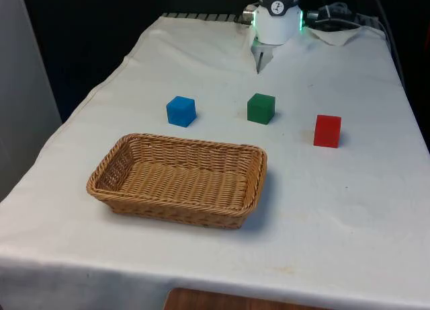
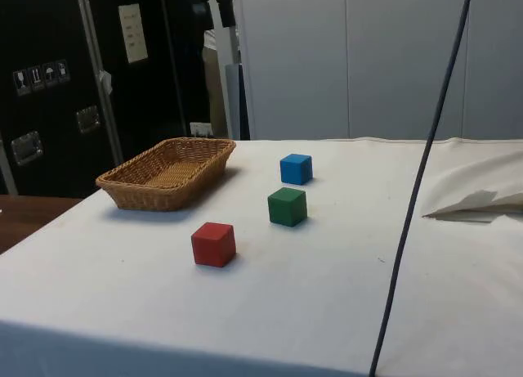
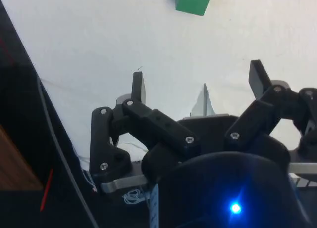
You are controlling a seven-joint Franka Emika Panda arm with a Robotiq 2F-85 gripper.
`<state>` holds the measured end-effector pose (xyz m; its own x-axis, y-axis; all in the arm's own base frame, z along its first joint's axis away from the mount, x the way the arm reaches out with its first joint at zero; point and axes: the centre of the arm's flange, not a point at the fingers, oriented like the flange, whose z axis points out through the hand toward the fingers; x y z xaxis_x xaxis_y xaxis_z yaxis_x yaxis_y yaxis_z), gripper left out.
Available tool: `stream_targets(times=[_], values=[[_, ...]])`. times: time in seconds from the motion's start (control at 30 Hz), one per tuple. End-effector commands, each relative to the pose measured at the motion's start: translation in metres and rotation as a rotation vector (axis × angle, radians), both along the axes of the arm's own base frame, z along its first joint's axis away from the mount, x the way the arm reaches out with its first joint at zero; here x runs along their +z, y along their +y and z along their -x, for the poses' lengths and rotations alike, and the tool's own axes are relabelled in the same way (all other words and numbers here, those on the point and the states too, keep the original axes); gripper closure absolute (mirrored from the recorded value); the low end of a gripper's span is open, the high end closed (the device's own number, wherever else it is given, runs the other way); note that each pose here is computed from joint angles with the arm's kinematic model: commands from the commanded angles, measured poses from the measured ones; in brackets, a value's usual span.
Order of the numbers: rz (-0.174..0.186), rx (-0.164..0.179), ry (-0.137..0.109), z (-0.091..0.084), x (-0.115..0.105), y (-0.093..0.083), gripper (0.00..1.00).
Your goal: Pick up the blue cube and place it into the basket.
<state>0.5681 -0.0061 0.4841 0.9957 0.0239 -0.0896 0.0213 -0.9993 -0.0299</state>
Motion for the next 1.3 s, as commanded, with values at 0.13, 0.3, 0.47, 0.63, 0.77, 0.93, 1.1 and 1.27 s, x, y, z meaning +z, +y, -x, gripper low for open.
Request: stream_targets(times=[0.13, 0.3, 0.47, 0.63, 0.77, 0.93, 1.1, 1.27], values=[[-0.012, 0.003, -0.002, 0.008, 0.000, -0.013, 0.00], [-0.018, 0.007, -0.003, 0.016, 0.000, -0.022, 0.00], [-0.023, 0.011, -0.007, 0.029, 0.001, -0.030, 0.00], [-0.022, 0.007, -0.012, 0.038, -0.002, -0.035, 0.00], [-0.015, -0.002, -0.018, 0.046, -0.007, -0.039, 0.00], [-0.003, -0.011, -0.024, 0.050, -0.012, -0.043, 0.00], [0.025, -0.030, -0.034, 0.052, -0.020, -0.049, 0.00], [0.043, -0.045, -0.040, 0.053, -0.026, -0.053, 0.00]])
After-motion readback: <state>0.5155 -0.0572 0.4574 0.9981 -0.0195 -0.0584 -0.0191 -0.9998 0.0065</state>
